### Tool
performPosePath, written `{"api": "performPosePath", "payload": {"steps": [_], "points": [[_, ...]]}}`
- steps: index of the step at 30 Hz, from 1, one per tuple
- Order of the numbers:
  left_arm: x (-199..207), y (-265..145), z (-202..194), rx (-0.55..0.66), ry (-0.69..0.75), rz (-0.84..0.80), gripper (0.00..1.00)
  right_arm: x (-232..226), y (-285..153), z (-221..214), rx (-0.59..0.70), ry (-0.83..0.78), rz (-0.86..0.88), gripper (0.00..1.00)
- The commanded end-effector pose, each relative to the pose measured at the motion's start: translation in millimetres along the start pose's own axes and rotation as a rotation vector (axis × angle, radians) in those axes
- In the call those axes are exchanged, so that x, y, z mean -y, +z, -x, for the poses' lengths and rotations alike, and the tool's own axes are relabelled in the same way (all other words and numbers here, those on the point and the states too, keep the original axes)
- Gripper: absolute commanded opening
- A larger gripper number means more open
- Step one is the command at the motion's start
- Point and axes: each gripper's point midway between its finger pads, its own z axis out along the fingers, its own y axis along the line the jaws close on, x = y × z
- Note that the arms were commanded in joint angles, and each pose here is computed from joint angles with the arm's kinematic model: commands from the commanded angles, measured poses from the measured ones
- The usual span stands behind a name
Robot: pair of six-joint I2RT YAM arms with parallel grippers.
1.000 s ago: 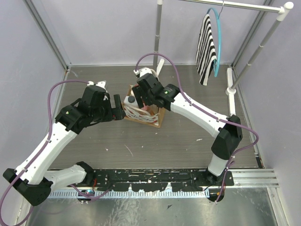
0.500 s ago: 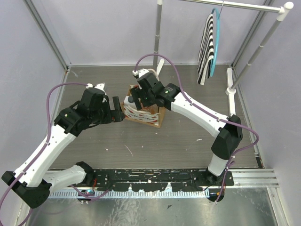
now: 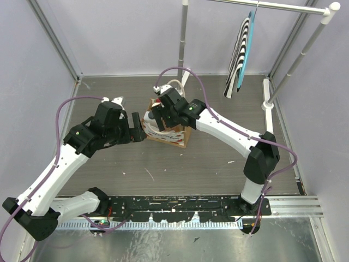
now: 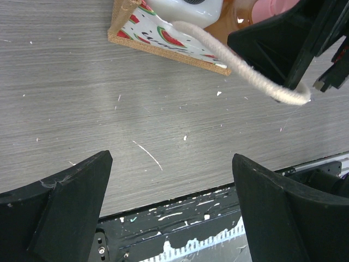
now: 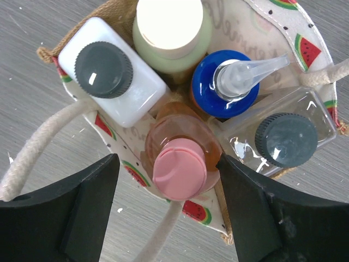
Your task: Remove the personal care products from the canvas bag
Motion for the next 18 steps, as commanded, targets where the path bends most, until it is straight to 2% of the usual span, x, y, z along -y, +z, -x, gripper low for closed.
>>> {"api": "performPosePath", "payload": {"steps": [1,7,10,14,18], "points": [[0.7,2.6,-4.0,-0.011,0.005,-0.016,0.99,2.4,19.0,-18.7,-0.067,0.003,-0.012,0.79],[0.3,3.0,-4.4,-0.013,0.013,-0.015,0.99,6.8,27.0,-28.2,-0.108,-0.003,-0.038,0.72],[0.7,4.1,-5.1,-0.019,0.016,-0.017,0.99,11.4,27.6,-32.6,-0.132,-0.011,-0.062,0.73],[1.4,6.0,-6.5,-0.024,0.015,-0.021,0.99,20.5,31.7,-37.4,-0.143,-0.021,-0.099,0.80],[1.0,7.2,-7.7,-0.029,0.015,-0.020,0.99,21.2,34.8,-35.2,-0.127,-0.021,-0.106,0.80]]}}
